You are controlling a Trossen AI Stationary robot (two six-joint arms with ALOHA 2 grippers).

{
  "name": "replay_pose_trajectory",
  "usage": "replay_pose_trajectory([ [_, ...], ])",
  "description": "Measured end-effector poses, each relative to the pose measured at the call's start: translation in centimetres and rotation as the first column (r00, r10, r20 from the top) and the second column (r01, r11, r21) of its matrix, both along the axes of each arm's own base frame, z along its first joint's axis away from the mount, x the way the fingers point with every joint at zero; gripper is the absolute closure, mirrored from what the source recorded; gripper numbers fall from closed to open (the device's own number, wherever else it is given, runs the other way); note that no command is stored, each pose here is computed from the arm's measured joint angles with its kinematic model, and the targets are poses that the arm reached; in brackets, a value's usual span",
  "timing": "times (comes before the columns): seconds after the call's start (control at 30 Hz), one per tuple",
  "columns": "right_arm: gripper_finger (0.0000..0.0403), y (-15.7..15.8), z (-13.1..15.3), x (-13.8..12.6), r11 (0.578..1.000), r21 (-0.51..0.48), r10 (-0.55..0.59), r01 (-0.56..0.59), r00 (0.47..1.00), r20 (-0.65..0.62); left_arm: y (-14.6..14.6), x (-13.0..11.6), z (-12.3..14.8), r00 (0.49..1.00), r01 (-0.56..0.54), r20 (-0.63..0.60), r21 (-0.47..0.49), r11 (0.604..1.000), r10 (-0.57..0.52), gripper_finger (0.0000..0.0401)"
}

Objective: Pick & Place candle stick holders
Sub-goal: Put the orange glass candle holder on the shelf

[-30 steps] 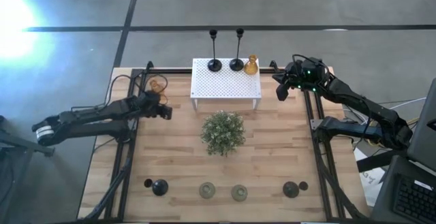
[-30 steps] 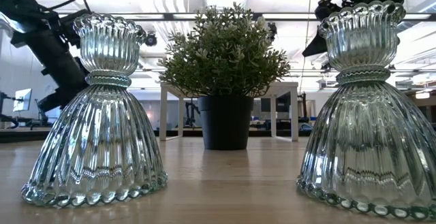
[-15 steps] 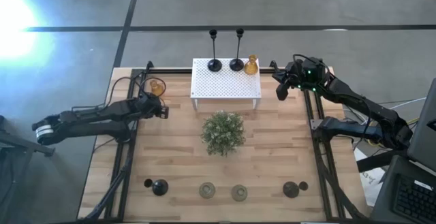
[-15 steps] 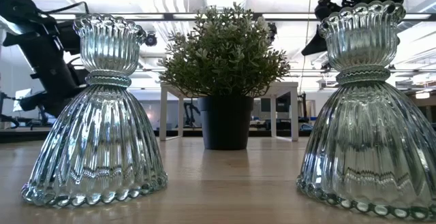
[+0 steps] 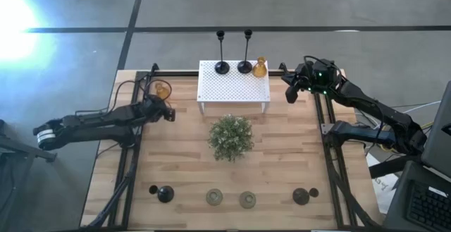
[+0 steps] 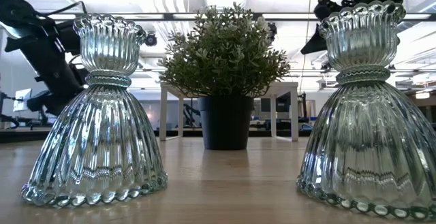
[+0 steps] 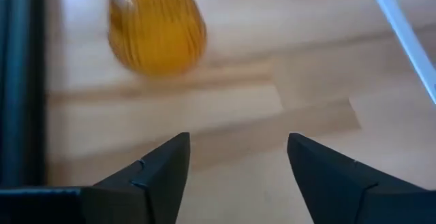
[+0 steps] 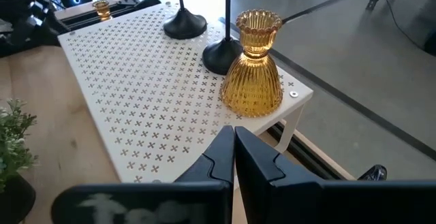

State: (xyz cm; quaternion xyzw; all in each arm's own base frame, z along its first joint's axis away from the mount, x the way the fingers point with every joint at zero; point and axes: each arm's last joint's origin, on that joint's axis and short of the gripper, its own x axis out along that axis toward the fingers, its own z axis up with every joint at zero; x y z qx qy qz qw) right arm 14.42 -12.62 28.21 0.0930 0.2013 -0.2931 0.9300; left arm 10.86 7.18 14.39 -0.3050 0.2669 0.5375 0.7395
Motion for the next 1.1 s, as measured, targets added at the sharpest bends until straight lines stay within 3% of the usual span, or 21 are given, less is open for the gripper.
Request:
replay_pose_trajectory([
  [0.27,0.0394,0.0,0.0,0.0,1.0,0.0,0.0,0.0,1.0,0.0,0.5,-0.1,0.5,0.996,-0.068,-0.055,0.154,0.986,0.077,0.0144],
  [0.67,0.0394,-0.1,0.4,0.1,0.999,-0.037,0.002,0.0,0.999,0.035,1.1,0.6,-0.5,0.996,-0.075,-0.031,0.233,0.97,0.085,0.012],
  [1.1,0.0394,-0.1,0.4,0.1,0.999,-0.035,0.003,-0.002,0.999,0.034,2.2,0.9,-1.8,0.986,-0.132,-0.049,0.358,0.924,0.16,0.0106],
])
